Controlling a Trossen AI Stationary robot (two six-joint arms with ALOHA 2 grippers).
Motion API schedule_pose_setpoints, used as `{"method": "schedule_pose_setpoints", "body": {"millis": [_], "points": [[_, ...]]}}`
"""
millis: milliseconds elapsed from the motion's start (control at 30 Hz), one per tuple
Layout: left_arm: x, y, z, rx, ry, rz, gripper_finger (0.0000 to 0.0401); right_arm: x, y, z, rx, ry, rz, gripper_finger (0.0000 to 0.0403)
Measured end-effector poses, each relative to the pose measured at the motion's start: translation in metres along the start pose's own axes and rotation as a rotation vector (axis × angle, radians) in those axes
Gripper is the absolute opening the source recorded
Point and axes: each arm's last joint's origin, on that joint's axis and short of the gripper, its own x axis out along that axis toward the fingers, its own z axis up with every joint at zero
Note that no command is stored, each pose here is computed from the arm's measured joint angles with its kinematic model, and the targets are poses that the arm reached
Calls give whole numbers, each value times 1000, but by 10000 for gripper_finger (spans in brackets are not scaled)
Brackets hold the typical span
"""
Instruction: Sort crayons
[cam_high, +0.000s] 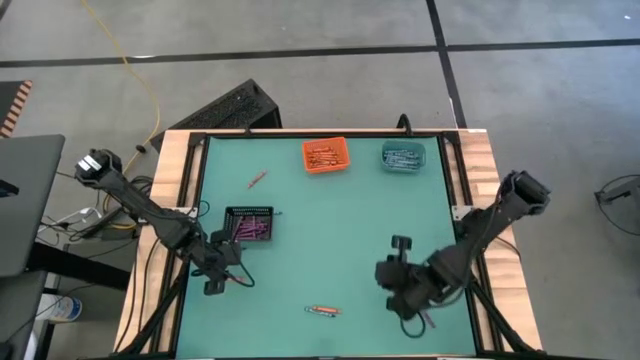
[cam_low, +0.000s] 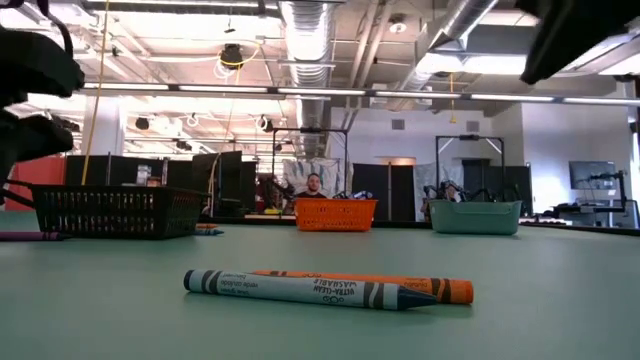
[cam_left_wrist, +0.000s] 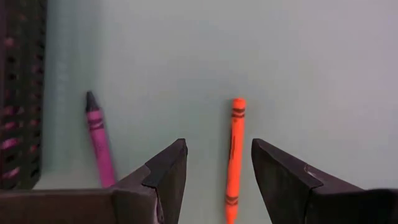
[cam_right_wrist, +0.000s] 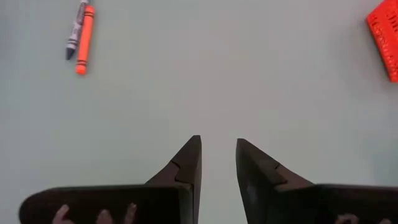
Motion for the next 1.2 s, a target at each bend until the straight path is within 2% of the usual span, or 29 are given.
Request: {"method": "schedule_pose_setpoints", "body": {"millis": [167, 367, 500, 633, 767, 967, 1100, 1200], "points": [[8, -1, -4, 11, -44, -54, 169, 0, 15, -9, 30, -31, -33, 93], [17, -4, -11, 48, -66, -63, 169, 9, 21, -11, 31, -18, -61, 93], [31, -6, -21, 132, -50, -47, 169, 14, 19, -9, 40, -10, -77, 93], [41, -8, -25, 165, -29, 7, 167, 17, 16, -7, 52, -7, -86, 93], [46, -7, -30, 222, -14, 76, 131, 17, 15, -7, 38, -7, -86, 93], [44, -3, -32, 228, -17, 117, 18, 17, 15, -6, 41, -6, -88, 93], [41, -5, -29, 228, -41, 107, 13, 18, 14, -6, 42, -6, -87, 93], [34, -14, -20, 275, -106, 75, 11, 18, 14, -5, 43, -9, -86, 93]]}}
